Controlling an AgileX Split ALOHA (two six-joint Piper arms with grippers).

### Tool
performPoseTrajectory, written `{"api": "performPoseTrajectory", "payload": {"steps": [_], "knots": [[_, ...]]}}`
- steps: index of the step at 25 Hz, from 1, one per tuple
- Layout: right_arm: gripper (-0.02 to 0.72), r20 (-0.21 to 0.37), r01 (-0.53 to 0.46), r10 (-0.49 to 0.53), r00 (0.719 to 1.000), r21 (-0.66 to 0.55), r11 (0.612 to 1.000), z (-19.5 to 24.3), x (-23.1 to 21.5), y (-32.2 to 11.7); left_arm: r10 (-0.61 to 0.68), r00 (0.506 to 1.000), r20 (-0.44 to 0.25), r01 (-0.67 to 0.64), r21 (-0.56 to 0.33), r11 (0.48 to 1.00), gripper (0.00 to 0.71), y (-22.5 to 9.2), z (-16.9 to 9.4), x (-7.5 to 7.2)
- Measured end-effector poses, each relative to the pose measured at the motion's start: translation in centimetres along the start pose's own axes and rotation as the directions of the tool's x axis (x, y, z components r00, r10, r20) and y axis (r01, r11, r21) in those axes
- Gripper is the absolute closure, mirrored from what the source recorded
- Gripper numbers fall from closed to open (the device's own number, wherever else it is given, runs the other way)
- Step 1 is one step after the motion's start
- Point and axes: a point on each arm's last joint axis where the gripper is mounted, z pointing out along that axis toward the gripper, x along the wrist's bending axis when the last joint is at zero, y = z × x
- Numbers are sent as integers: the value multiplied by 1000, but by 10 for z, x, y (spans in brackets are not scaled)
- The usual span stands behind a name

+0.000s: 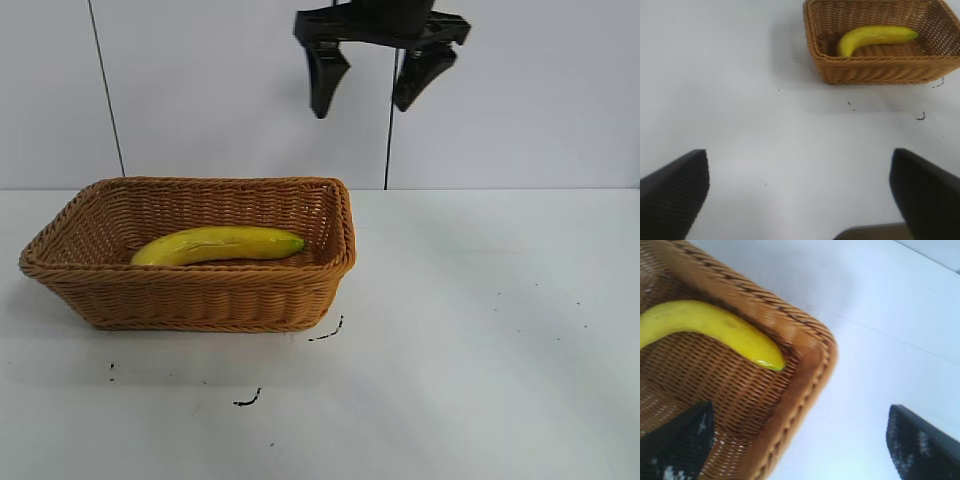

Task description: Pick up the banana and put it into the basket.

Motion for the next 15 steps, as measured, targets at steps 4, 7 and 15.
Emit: {"api": "performPoseTrajectory", "payload": {"steps": [4,7,15], "knots": [[36,53,-100,100,994,3,995,-4,-59,-1,0,1000,0,0,0,1000,15,0,0,0],[36,93,-177,175,980,10,984,-9,-102,-7,0,1000,0,0,0,1000,15,0,0,0],[36,185,-301,294,938,11,954,-21,-175,-25,0,1000,0,0,0,1000,15,0,0,0]]}}
